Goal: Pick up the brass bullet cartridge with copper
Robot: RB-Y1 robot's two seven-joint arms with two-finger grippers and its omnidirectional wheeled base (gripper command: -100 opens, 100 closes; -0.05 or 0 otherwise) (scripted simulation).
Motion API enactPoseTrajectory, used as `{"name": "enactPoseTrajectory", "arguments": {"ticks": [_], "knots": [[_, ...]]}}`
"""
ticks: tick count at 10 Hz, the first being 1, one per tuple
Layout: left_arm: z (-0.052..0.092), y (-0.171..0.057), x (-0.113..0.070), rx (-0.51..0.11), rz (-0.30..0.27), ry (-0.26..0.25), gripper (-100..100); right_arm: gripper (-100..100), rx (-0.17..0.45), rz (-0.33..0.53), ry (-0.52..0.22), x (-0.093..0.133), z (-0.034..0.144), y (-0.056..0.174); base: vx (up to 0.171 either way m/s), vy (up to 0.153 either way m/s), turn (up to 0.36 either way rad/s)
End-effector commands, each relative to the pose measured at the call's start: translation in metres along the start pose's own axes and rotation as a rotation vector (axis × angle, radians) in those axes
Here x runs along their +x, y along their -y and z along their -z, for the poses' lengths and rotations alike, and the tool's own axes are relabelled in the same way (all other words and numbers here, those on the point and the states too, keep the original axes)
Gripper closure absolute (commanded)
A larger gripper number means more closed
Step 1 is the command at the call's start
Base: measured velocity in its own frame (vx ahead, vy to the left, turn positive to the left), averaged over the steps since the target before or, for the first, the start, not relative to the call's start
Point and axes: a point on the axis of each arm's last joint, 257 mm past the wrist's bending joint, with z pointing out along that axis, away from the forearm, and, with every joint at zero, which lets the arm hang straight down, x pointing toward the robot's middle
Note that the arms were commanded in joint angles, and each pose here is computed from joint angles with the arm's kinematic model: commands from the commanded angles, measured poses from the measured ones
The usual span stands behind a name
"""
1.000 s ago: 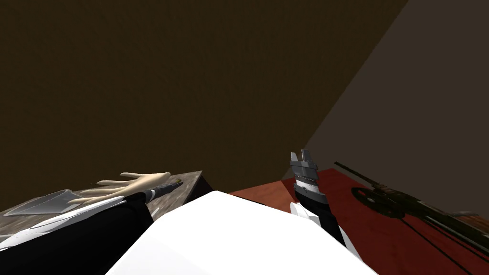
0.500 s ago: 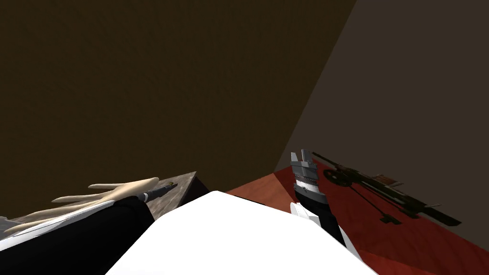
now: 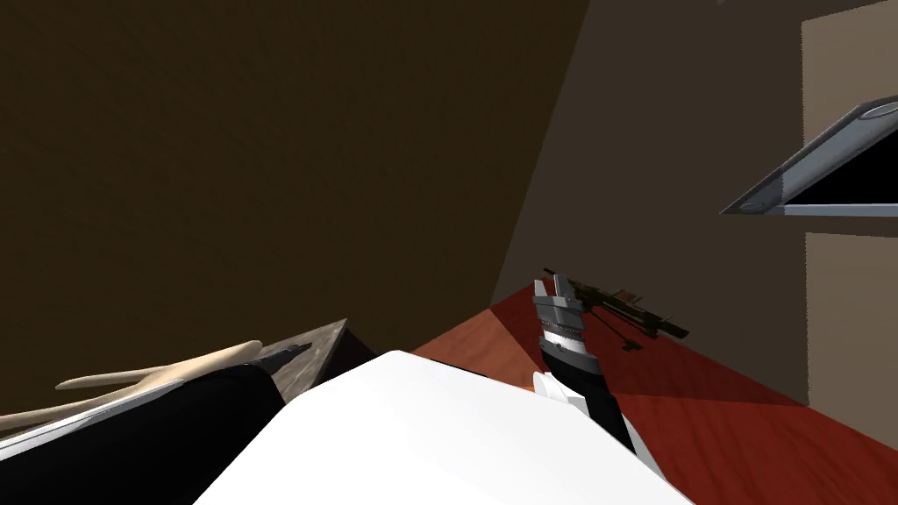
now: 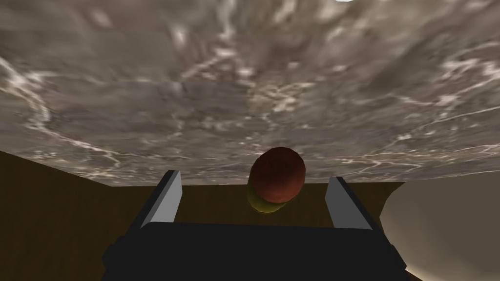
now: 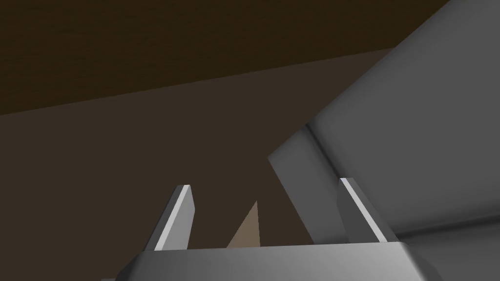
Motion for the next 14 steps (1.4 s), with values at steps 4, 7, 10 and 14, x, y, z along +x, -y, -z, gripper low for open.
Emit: {"name": "enactPoseTrajectory", "arguments": {"ticks": [4,7,10,14], "knots": [[0.003,-0.044,0.006,-0.082,0.079,0.003,-100,0,0.0,0.0,0.0,0.0,0.0,0.0,-0.076,-0.083,-0.254],[0.003,-0.041,0.003,-0.075,0.074,0.003,100,0,0.0,0.0,0.0,0.0,0.0,0.0,-0.008,-0.008,-0.004],[0.002,-0.039,0.003,-0.073,0.074,0.003,100,0,0.0,0.0,0.0,0.0,0.0,0.0,0.0,0.0,0.0],[0.001,-0.01,0.001,-0.02,0.006,-0.001,100,0,0.001,0.001,0.0,0.0,0.0,0.0,0.073,0.085,0.273]]}}
